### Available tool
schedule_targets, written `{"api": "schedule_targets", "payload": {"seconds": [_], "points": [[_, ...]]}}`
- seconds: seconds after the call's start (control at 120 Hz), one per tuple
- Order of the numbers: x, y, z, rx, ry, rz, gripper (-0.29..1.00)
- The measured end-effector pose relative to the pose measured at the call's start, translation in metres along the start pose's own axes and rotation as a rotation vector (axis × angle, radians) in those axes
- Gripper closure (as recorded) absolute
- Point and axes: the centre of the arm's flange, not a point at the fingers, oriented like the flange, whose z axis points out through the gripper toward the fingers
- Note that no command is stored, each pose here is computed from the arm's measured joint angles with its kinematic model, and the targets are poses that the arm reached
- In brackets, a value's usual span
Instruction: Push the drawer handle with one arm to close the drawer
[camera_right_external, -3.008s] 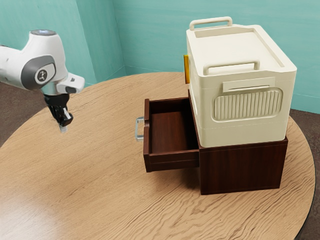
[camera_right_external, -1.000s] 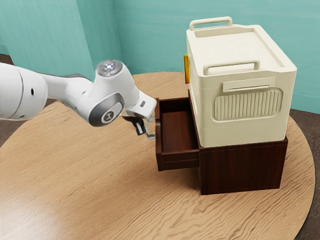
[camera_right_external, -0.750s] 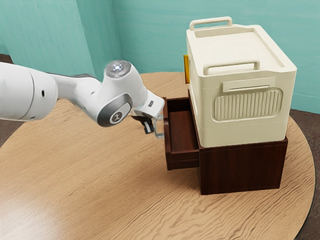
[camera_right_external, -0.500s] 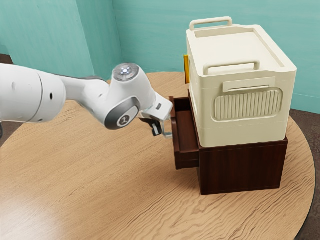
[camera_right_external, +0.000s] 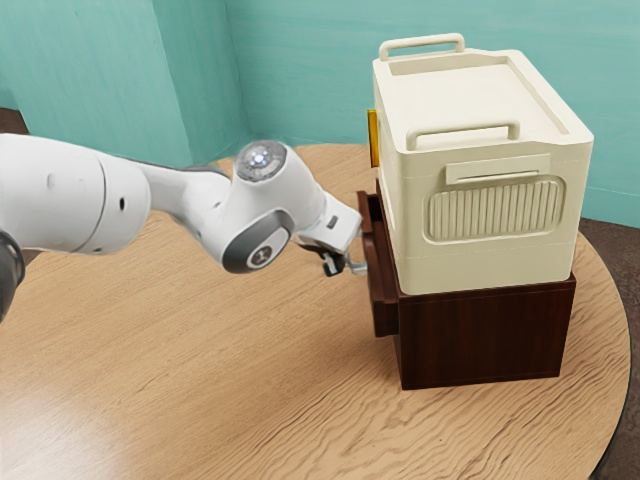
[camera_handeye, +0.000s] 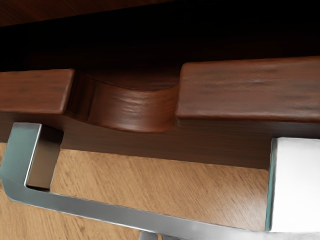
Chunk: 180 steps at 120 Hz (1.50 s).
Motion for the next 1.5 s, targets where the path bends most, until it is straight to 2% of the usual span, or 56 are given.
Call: {"api": "schedule_targets", "payload": {"seconds": [0.483, 0.617, 0.783, 1.0, 1.117, 1.317, 1.5], "points": [[0.022, 0.004, 0.010, 0.036, 0.076, 0.020, 0.79], [0.020, 0.002, 0.000, 0.015, 0.041, 0.012, 0.79], [0.007, -0.018, -0.031, -0.033, -0.058, -0.032, 0.79], [-0.026, -0.060, -0.083, -0.105, -0.141, -0.174, 0.79], [-0.032, -0.101, -0.122, -0.112, -0.159, -0.254, 0.78], [-0.037, -0.127, -0.158, -0.162, -0.268, -0.319, 0.35], [-0.051, -0.119, -0.160, -0.228, -0.366, -0.369, 0.15]]}}
